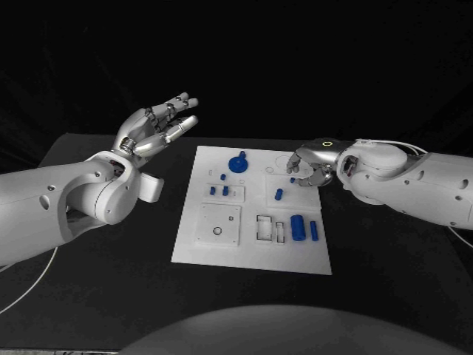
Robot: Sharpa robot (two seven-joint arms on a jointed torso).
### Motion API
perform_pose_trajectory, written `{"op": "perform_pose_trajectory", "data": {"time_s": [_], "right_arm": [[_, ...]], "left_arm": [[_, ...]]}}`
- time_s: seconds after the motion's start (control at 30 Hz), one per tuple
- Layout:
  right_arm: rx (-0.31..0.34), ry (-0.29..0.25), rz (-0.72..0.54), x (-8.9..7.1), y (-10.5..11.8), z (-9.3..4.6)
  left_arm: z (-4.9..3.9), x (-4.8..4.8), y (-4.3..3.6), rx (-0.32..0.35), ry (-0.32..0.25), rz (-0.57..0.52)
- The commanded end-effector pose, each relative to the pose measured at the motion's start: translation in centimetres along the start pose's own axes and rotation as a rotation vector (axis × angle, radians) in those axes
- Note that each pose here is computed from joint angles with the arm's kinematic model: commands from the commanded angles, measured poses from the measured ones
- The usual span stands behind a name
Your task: Assemble the parts on the task board
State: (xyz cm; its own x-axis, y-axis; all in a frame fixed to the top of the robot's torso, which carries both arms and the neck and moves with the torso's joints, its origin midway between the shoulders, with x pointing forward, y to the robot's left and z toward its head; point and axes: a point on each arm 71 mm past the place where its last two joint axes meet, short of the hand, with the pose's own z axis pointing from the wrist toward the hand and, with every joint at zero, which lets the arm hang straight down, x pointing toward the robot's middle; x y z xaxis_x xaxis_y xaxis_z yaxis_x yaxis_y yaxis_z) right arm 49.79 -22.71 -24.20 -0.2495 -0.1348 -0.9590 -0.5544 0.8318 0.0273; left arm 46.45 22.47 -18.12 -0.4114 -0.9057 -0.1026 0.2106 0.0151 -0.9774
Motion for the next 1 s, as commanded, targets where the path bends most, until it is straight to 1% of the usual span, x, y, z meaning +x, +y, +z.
{"op": "perform_pose_trajectory", "data": {"time_s": [0.03, 0.3, 0.67, 0.77, 1.0], "right_arm": [[-0.024, -0.031, -0.020, 0.2, 0.2, 0.0], [-0.011, -0.056, -0.054, 0.5, 0.0, 0.0], [0.007, -0.060, -0.067, 0.9, -0.4, 0.4], [0.010, -0.058, -0.069, 1.1, -0.4, 0.7], [0.013, -0.033, -0.065, 1.5, -0.5, 1.1]], "left_arm": [[0.01, 0.58, 0.04, -0.003, 0.050, -0.026], [-0.07, 0.56, 0.26, -0.019, 0.053, -0.020], [-0.22, 0.37, 0.38, -0.037, 0.051, -0.016], [-0.28, 0.25, 0.41, -0.040, 0.052, -0.015], [-0.23, 0.20, 0.39, -0.033, 0.054, -0.007]]}}
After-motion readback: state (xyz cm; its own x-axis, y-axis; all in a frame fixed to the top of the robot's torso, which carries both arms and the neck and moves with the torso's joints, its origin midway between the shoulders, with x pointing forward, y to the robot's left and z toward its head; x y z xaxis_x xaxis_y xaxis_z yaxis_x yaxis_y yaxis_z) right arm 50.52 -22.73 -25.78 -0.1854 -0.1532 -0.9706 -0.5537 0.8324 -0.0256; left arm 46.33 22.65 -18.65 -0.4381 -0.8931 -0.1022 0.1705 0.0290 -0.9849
